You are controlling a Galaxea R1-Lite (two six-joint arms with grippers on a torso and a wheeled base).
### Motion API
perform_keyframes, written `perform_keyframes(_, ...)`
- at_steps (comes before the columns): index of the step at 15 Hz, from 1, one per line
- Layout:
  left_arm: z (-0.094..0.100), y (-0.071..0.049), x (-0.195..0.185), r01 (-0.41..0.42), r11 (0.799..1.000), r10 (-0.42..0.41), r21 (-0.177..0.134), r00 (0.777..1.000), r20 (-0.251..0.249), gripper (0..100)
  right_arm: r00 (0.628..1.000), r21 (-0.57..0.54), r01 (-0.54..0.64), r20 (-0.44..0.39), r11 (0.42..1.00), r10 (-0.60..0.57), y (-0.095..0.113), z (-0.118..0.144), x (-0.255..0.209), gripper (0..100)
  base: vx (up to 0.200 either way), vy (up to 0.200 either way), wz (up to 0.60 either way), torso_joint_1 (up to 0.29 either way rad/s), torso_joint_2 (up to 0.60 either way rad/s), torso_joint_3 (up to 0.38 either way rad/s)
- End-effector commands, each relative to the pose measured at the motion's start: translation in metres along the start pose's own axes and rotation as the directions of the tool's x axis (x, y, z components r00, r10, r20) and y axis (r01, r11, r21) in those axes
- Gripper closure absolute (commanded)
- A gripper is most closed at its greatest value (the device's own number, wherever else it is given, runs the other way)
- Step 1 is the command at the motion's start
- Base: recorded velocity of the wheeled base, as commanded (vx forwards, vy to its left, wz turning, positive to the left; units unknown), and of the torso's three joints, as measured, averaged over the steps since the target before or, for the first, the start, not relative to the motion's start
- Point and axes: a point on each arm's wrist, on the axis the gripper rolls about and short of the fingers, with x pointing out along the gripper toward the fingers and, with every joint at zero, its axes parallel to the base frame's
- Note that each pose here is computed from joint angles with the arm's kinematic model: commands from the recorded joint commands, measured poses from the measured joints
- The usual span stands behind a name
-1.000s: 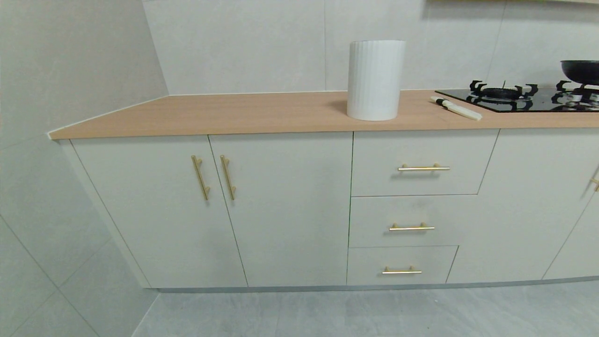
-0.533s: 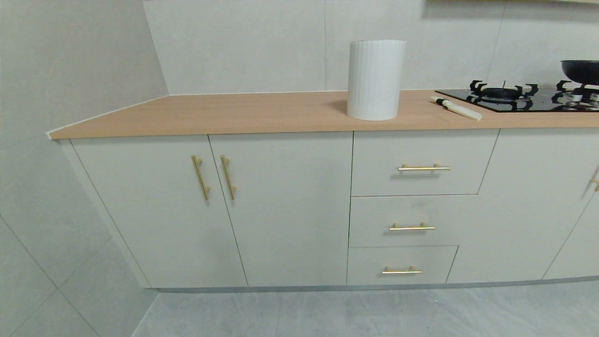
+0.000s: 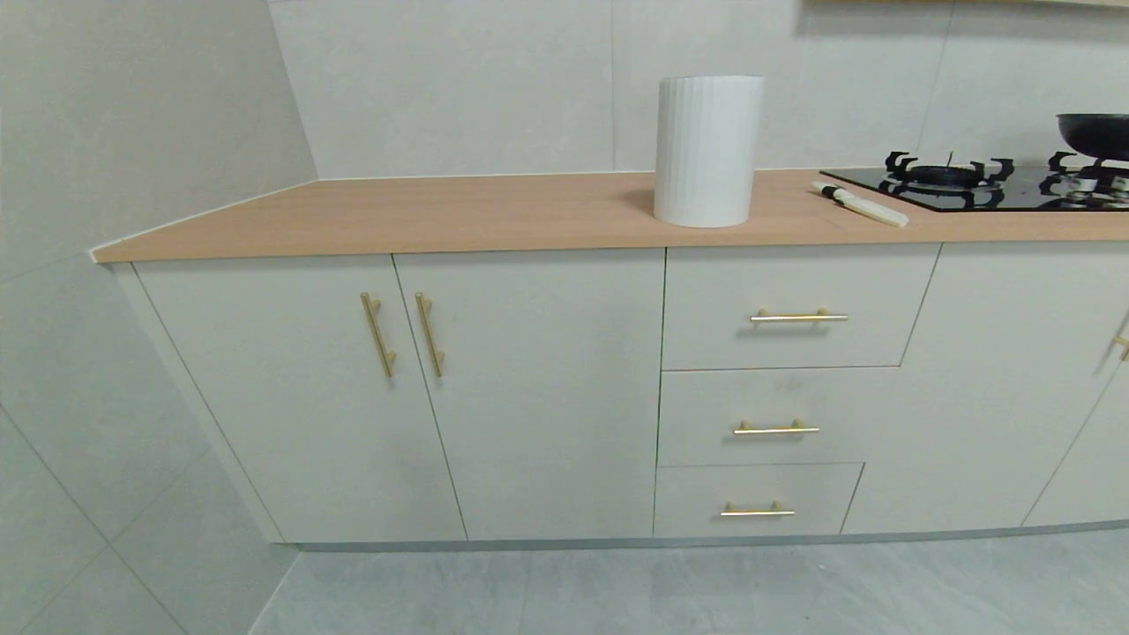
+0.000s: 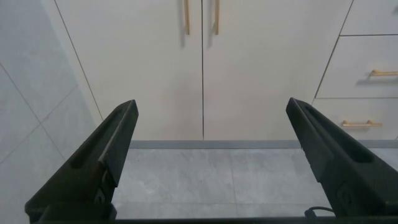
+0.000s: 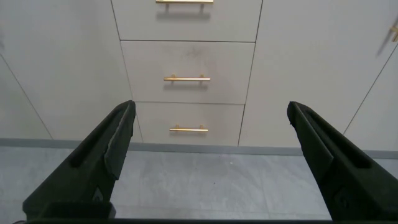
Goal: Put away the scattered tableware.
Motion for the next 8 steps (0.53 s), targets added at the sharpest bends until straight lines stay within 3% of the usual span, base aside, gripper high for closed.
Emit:
perform_keyframes(1,0.0000,0.0000,0.0000,0.001,1.000,-0.001,0.000,1.000,0.000,0,1.000,0.000,-0.003,-0.004,1.000,0.003,0.0000,-0.0001,0.0002,0,0.000,0.000,0.00,0.000,0.00,0.000)
perform_keyframes(7,0.0000,-0.0001,0.0000,0.002,1.000,-0.002,0.014,1.000,0.000,0,1.000,0.007,-0.006,-0.004,1.000,0.006,0.0000,-0.0001,0.0002,0,0.000,0.000,0.00,0.000,0.00,0.000)
perform_keyframes(8,0.0000,-0.0001,0.0000,0.002,1.000,-0.002,0.014,1.000,0.000,0,1.000,0.007,-0.006,-0.004,1.000,0.006,0.0000,-0.0001,0.0002,0,0.200,0.000,0.00,0.002,0.00,0.002)
